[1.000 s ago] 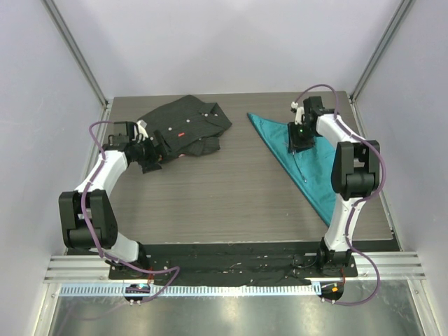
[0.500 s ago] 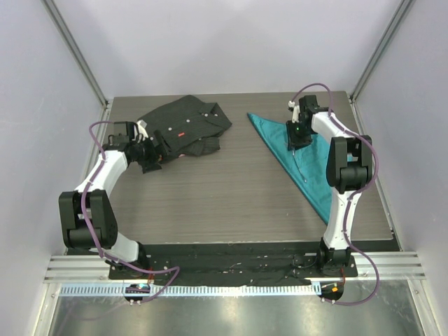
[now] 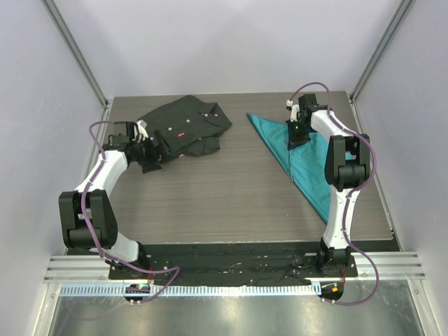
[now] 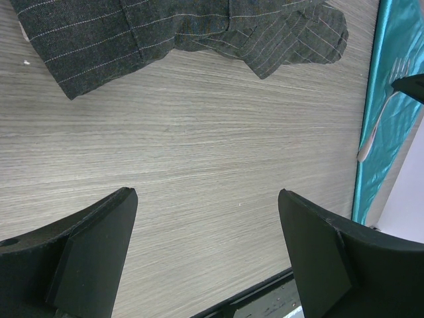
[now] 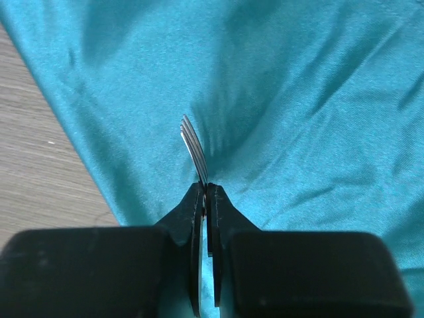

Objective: Fold the napkin, place the utensils inside, and roll it up
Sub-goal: Place the utensil onto the napkin

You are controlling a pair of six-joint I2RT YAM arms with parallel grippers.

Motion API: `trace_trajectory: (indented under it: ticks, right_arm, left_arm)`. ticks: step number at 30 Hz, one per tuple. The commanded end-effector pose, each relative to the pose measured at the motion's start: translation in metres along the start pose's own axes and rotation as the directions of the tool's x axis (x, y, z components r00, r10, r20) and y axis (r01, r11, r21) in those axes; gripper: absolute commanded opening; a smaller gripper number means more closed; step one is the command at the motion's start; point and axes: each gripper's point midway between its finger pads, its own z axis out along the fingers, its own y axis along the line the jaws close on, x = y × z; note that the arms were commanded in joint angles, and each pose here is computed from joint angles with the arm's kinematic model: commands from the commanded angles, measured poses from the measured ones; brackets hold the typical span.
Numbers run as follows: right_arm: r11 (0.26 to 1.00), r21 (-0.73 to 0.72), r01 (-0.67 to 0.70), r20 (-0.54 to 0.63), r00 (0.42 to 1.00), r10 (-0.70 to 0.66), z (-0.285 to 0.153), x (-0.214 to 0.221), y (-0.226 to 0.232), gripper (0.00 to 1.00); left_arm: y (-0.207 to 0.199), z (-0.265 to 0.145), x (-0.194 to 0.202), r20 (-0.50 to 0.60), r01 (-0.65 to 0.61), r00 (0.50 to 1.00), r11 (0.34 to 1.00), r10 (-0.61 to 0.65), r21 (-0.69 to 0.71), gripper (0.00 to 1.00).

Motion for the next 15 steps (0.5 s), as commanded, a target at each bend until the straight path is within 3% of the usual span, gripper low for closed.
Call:
trace_trajectory:
  ticks: [1,15]
  right_arm:
    - [0.997,-0.077,0.021,0.005,1.0,-0.021,-0.005,-0.005,0.013,0.06]
    - [0.924,-0.372,0.093,-0.057,0.991,-0.123,-0.022,0.019,0.02,0.07]
  left_arm:
    - [-0.014,-0.007,-0.01,0.029,-0.033,0.999,0.999,0.032,0.036,0.92]
    - [-0.016,-0.009,-0.009,0.029,-0.039,0.999,0.998,0.038,0.043,0.92]
